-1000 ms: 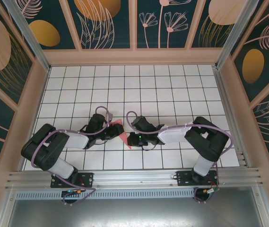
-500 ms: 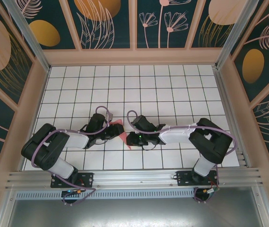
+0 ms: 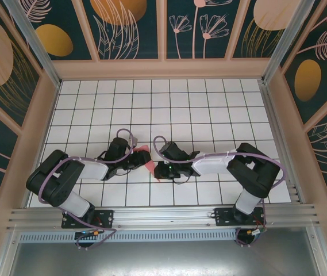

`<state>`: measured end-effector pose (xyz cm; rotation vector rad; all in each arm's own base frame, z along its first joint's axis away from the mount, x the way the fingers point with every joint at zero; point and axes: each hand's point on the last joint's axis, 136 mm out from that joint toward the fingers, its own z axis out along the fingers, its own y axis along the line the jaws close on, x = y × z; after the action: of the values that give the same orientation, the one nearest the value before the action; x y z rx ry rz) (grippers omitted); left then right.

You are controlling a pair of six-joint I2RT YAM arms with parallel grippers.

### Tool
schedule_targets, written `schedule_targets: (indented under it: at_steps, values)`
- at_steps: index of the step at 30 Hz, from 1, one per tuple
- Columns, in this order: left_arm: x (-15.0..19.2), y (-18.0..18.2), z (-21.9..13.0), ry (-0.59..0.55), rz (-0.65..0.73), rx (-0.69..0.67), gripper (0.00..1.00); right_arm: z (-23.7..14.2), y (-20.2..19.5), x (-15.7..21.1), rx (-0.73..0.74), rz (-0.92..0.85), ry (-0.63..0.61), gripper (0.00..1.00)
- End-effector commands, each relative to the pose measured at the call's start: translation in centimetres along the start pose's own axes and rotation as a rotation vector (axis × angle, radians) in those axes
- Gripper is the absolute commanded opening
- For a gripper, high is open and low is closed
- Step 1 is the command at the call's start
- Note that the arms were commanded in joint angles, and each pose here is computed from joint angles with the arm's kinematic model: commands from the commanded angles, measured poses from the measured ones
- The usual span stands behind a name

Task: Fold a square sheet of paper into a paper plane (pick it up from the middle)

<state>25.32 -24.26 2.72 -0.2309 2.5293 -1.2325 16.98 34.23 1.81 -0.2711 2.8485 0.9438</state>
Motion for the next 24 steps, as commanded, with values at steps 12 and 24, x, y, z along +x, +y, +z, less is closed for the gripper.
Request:
schedule_targets:
  at_steps: [12,24]
  values:
    - [2.1,5.0,1.0,0.065,-0.019,-0.181,0.42,-1.0,1.0,0.4,0.003,-0.04,0.005,0.25]
    - [2.1,4.9,0.9,0.069,-0.018,-0.181,0.42,-0.5,0.7,1.0,0.098,-0.092,0.022,0.26]
